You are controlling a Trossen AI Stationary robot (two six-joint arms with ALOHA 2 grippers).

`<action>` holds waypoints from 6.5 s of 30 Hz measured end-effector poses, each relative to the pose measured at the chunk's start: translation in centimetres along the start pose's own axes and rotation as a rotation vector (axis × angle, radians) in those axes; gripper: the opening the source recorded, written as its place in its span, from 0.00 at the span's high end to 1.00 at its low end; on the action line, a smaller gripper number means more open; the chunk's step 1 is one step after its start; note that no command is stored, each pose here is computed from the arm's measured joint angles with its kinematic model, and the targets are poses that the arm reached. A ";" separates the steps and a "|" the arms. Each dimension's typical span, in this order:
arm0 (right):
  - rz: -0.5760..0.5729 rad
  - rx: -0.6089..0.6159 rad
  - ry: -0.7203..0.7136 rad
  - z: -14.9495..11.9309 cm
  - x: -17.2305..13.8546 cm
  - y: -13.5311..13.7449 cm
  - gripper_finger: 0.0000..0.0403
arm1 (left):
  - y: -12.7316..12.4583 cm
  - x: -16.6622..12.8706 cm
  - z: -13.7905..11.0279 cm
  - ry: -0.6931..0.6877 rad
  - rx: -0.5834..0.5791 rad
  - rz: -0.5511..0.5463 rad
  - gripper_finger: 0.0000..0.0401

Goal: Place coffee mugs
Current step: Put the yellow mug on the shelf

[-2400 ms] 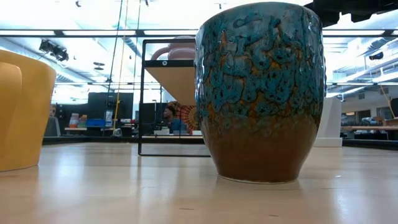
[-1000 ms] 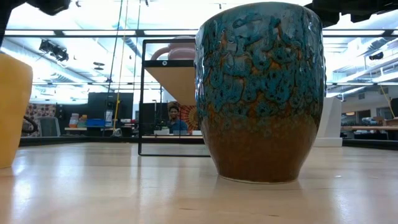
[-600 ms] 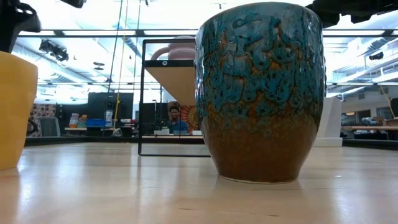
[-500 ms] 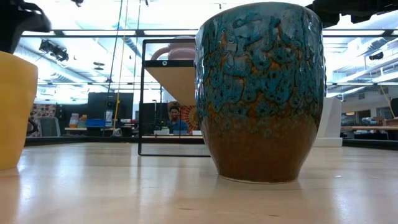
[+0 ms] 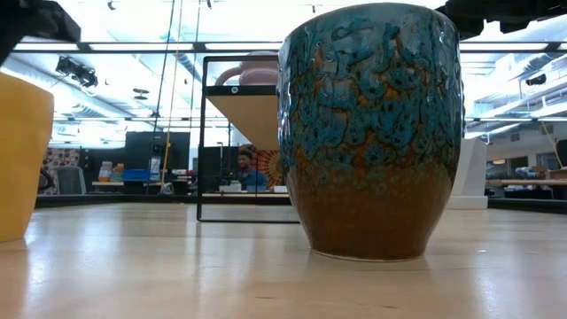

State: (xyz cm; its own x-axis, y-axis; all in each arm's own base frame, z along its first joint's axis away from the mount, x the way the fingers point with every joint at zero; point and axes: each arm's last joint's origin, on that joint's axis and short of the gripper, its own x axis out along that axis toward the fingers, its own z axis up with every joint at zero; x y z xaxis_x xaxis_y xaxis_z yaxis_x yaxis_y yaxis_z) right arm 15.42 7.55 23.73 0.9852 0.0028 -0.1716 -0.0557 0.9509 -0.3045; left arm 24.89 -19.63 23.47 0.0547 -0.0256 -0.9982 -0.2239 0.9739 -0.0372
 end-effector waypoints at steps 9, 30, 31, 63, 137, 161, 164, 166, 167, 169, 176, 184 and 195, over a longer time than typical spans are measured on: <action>0.018 0.000 -0.003 0.0 0.0 0.1 0.51 | -0.5 -2.9 -1.0 0.033 -0.379 0.046 0.67; 0.028 0.008 -0.021 0.2 0.0 0.1 0.51 | -0.1 -1.7 -2.8 -0.039 -0.828 0.197 0.52; 0.029 0.008 -0.021 0.2 0.0 0.1 0.51 | -0.1 -1.7 -2.8 -0.049 -0.834 0.200 0.53; 0.031 0.000 -0.028 0.2 0.0 0.1 0.51 | 3.3 1.6 0.6 -0.038 -0.468 0.115 0.68; 0.049 0.007 -0.025 0.2 0.0 0.1 0.51 | 0.1 -3.3 1.7 -0.014 -0.735 -0.162 0.53; 0.058 0.014 -0.017 0.1 0.0 0.2 0.51 | 1.7 -6.5 -6.4 -0.269 -1.117 -0.096 0.61; 0.058 0.015 -0.018 0.1 0.0 0.2 0.51 | 1.2 -6.0 -6.1 -0.265 -1.135 -0.145 0.55; 0.058 0.015 -0.018 0.1 0.0 0.2 0.51 | 0.9 -5.5 -5.5 -0.265 -1.155 -0.148 0.50; 0.058 0.015 -0.018 0.1 0.0 0.2 0.51 | 0.7 -5.1 -5.3 -0.258 -1.158 -0.137 0.47; 0.058 0.015 -0.018 0.1 0.0 0.2 0.51 | 0.4 -4.5 -5.2 -0.224 -1.165 -0.113 0.42; 0.059 0.015 -0.018 0.1 0.0 0.2 0.51 | -0.7 -2.8 -4.4 -0.187 -1.197 -0.093 0.34; 0.058 0.015 -0.019 0.1 0.0 0.2 0.51 | -2.4 -0.2 -3.9 -0.171 -1.220 -0.065 0.34; 0.057 0.019 -0.027 0.2 0.0 0.1 0.51 | -3.4 1.8 -3.2 -0.134 -1.222 -0.046 0.46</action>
State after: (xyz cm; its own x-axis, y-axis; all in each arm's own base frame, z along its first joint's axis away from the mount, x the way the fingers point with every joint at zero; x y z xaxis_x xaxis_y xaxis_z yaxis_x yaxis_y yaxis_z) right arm 15.43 7.75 23.88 0.9846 0.0655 -0.1623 -0.1091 0.9548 -0.2766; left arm 22.65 -23.69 21.64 0.1697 0.0390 -0.9847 -0.9791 0.1201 -0.1640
